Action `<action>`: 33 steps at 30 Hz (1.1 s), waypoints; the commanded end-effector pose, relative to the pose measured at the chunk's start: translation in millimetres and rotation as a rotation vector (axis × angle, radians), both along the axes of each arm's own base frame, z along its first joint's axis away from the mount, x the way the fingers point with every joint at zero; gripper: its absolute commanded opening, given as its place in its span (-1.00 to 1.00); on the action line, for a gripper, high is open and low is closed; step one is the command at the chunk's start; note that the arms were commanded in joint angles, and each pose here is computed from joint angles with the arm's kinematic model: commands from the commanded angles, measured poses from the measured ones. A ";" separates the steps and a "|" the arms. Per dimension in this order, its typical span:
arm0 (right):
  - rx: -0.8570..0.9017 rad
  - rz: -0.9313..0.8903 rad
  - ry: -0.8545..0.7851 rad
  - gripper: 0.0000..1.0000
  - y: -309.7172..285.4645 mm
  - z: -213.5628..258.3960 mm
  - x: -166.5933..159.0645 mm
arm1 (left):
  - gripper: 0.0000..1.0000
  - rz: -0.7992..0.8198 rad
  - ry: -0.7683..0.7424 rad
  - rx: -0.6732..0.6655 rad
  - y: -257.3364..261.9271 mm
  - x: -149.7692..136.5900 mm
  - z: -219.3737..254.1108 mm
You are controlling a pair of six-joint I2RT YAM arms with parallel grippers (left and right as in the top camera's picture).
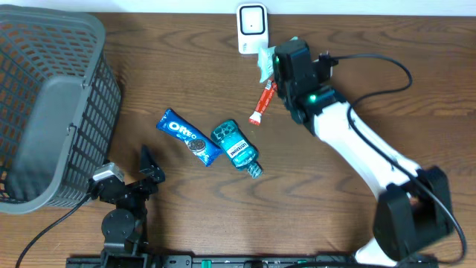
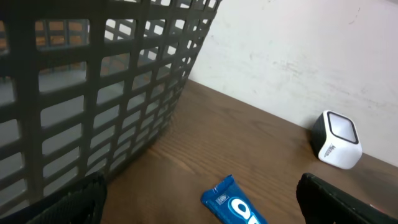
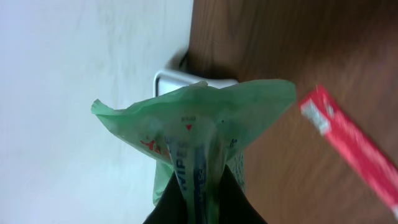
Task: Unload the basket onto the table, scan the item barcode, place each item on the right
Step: 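Carry the wipes pack to the white scanner and hold it there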
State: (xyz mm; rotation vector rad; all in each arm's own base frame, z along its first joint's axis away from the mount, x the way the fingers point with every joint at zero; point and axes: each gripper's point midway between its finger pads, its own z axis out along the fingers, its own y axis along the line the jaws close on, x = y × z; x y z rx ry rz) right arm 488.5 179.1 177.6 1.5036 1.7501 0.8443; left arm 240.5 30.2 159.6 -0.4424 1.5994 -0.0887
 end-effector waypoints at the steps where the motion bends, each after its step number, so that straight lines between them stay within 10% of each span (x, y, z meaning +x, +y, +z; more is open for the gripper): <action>1: -0.088 -0.039 -0.001 -0.97 -10.4 -14.8 31.7 | 0.96 0.002 0.042 0.009 0.9 0.2 -16.6; 16: -0.165 -0.028 -0.066 -0.96 29.4 -44.8 166.6 | 0.95 0.002 0.042 0.009 0.9 0.2 -16.6; 33: -0.259 -0.091 -0.120 -0.97 15.4 -47.0 180.3 | 0.96 0.002 0.042 0.009 0.9 0.2 -16.6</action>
